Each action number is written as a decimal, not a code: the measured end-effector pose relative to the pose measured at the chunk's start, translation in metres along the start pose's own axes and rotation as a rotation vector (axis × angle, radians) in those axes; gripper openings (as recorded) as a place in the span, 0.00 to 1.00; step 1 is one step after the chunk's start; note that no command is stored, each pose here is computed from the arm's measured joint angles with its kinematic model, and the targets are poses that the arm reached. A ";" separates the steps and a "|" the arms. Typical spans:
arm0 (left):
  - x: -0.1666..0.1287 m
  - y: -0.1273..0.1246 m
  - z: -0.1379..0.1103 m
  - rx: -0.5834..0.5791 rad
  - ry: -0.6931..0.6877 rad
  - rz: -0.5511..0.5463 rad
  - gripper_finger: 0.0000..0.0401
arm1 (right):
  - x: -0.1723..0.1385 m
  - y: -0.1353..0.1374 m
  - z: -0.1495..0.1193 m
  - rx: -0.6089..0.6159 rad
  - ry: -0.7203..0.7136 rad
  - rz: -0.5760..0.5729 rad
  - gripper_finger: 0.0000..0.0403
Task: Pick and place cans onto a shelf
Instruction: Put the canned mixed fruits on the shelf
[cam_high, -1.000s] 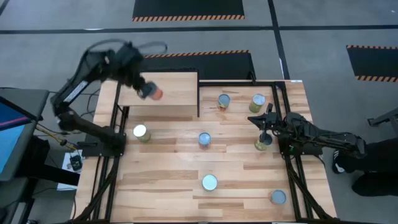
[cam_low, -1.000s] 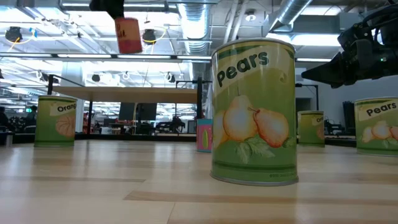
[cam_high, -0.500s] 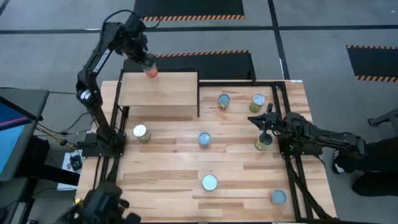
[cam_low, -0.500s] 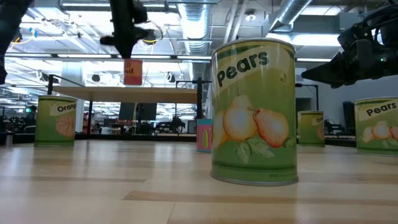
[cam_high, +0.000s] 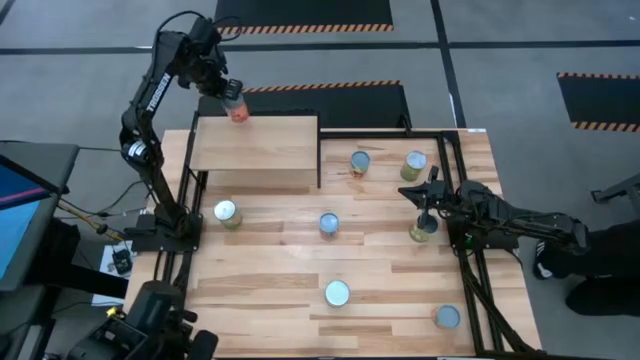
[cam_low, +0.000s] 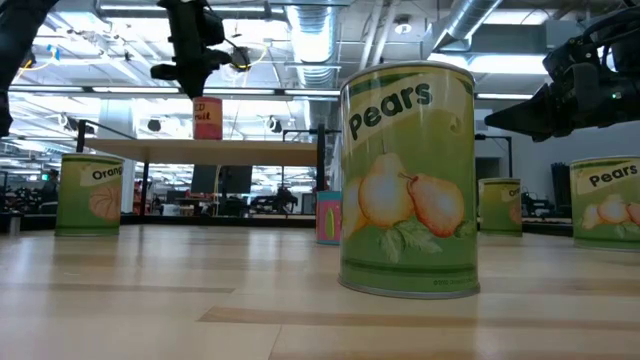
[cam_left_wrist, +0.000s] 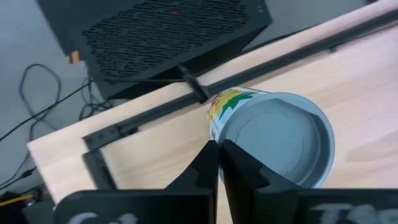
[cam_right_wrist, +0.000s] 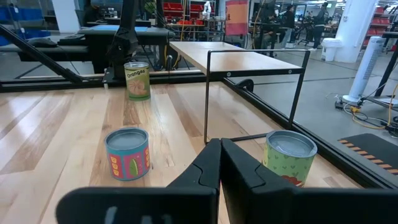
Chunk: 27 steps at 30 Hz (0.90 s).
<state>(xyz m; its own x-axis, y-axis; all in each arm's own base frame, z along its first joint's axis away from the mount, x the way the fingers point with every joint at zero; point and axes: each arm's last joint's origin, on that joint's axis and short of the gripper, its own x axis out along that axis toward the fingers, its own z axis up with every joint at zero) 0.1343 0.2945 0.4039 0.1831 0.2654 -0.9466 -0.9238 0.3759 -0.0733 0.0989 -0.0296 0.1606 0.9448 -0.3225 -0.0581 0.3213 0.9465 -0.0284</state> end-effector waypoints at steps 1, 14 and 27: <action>0.000 -0.002 0.000 0.000 0.000 0.000 0.00 | 0.000 0.000 0.000 0.000 0.000 0.000 0.08; 0.021 -0.003 -0.004 -0.013 0.080 0.023 0.00 | 0.000 0.000 0.000 0.000 -0.001 0.000 0.08; 0.021 -0.001 -0.008 -0.013 0.082 0.076 0.00 | 0.000 0.000 0.000 0.000 0.000 0.000 0.08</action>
<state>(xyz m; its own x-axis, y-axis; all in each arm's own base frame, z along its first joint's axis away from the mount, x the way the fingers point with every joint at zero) 0.1364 0.2926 0.3814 0.0848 0.2189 -0.9720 -0.9382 0.3460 -0.0040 0.0989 -0.0296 0.1607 0.9449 -0.3222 -0.0577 0.3210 0.9467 -0.0284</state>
